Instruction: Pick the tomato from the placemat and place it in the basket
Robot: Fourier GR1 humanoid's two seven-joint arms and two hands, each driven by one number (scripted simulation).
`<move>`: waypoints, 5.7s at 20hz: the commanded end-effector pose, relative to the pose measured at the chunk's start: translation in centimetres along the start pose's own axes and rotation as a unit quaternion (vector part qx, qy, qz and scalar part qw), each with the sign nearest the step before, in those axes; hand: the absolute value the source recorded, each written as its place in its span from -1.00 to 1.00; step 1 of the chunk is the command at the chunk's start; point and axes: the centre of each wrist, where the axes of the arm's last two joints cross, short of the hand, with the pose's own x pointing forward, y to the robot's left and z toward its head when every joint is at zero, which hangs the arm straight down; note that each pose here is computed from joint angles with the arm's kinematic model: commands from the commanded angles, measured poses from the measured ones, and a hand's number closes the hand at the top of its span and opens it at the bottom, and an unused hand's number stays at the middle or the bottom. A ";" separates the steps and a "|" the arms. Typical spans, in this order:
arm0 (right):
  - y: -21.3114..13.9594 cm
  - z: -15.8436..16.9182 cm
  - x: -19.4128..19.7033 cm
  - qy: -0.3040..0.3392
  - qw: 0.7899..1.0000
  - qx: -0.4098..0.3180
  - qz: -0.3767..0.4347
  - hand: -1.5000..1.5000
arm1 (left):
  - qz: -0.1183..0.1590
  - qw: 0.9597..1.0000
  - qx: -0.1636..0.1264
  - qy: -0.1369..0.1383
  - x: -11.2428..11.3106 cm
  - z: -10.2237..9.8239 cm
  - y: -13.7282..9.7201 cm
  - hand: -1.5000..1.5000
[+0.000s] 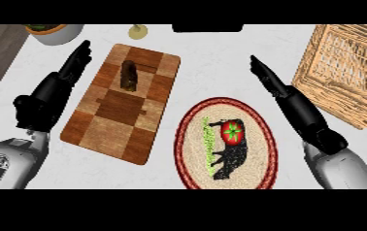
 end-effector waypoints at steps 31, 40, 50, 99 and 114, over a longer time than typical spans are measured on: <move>7.6 -13.4 11.3 0.263 0.870 0.154 0.388 -1.00 | -0.013 0.999 0.045 -0.009 -4.0 1.4 1.9 0.00; 5.7 -14.7 15.2 0.354 0.812 0.251 0.390 -1.00 | -0.012 0.999 0.047 -0.015 -4.5 1.8 2.2 0.00; 4.9 -13.2 10.7 0.373 0.802 0.266 0.384 -1.00 | -0.008 0.999 0.047 -0.009 -4.5 2.6 1.1 0.00; 9.5 -5.3 -4.1 0.418 0.764 0.284 0.402 -1.00 | -0.007 0.999 0.049 -0.018 -2.7 2.1 1.8 0.00; 9.5 -4.7 -7.2 0.386 0.779 0.285 0.403 1.00 | -0.008 0.999 0.041 -0.019 -2.7 2.5 0.1 0.00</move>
